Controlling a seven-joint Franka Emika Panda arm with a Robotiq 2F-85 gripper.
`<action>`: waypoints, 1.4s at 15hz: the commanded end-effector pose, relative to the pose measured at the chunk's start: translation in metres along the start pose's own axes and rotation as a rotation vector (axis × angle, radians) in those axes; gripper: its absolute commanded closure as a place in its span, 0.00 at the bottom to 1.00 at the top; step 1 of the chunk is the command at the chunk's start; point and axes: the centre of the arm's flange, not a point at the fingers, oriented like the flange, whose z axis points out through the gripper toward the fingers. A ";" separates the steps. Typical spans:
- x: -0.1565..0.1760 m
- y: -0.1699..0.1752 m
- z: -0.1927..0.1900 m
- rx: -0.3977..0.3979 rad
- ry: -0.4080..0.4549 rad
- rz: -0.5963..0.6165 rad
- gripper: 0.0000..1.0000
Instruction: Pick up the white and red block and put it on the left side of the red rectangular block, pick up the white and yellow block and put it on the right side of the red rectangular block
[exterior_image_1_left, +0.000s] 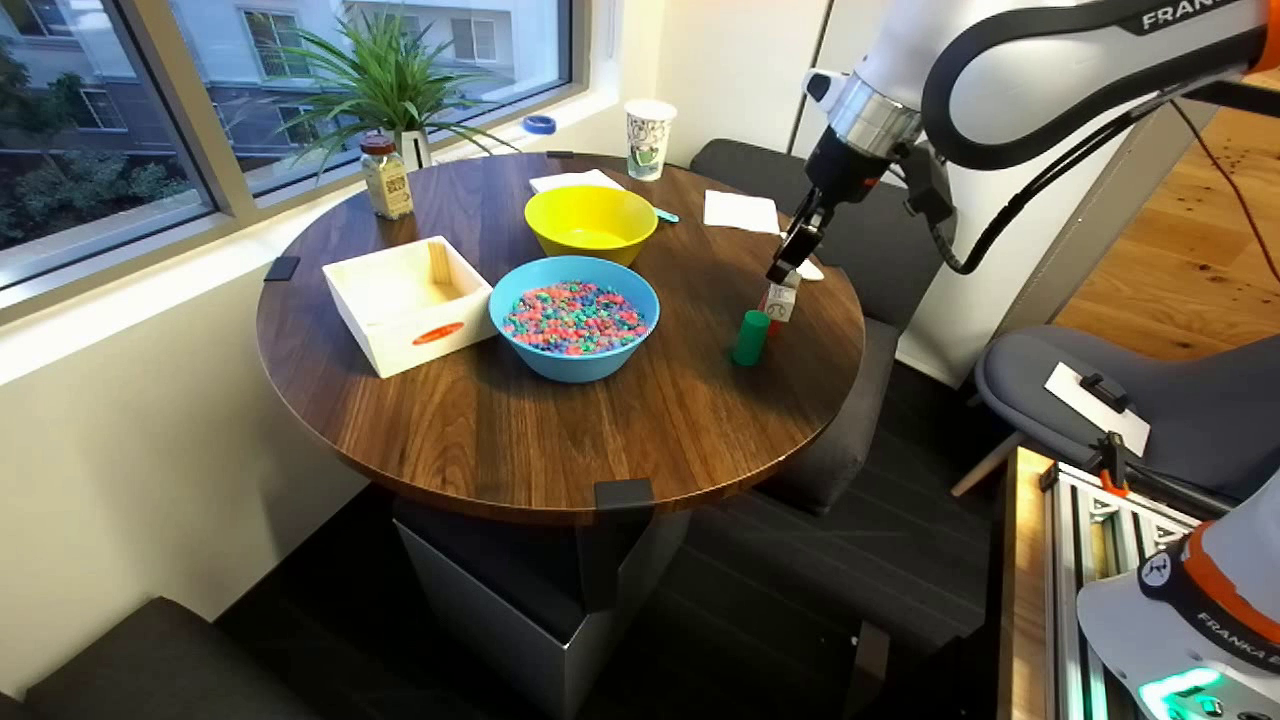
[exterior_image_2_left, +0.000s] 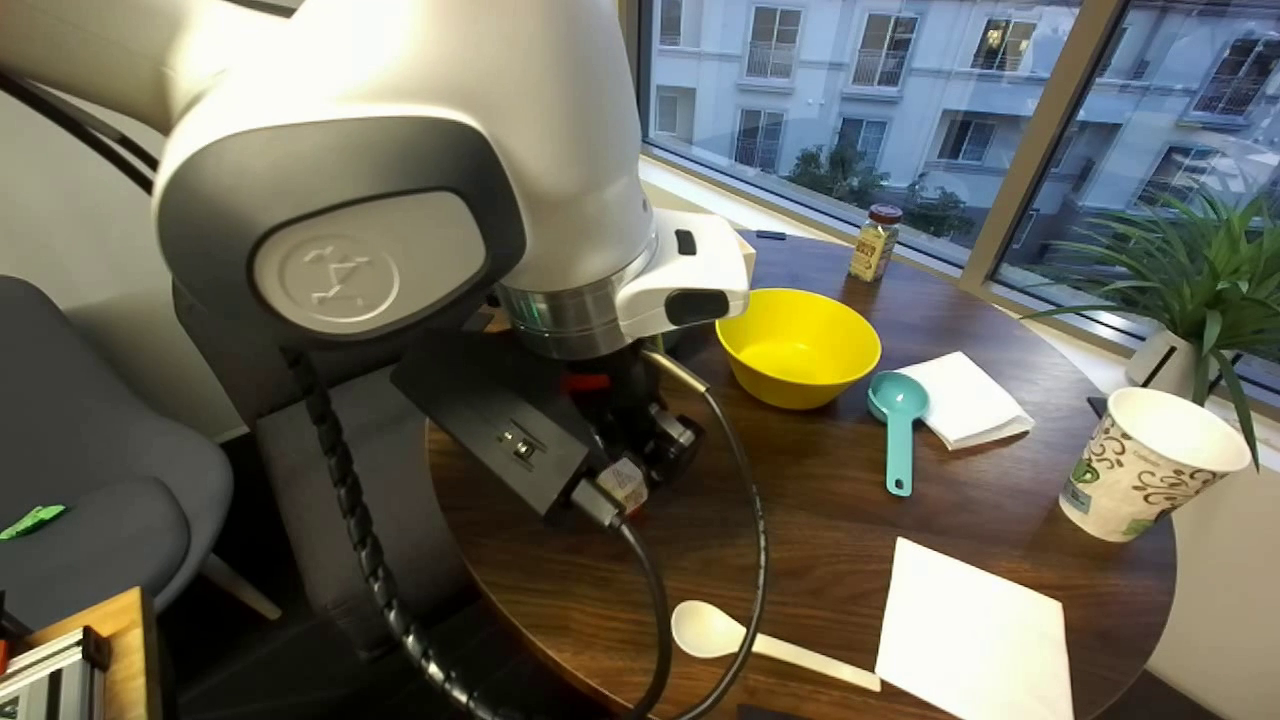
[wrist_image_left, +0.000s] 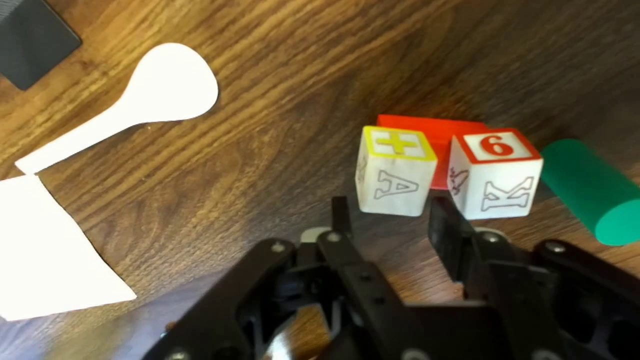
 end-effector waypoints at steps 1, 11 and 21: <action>-0.010 -0.006 -0.012 -0.023 0.007 -0.008 0.49; -0.008 -0.041 -0.082 -0.030 0.114 -0.001 0.00; -0.001 -0.047 -0.099 -0.025 0.136 0.029 0.00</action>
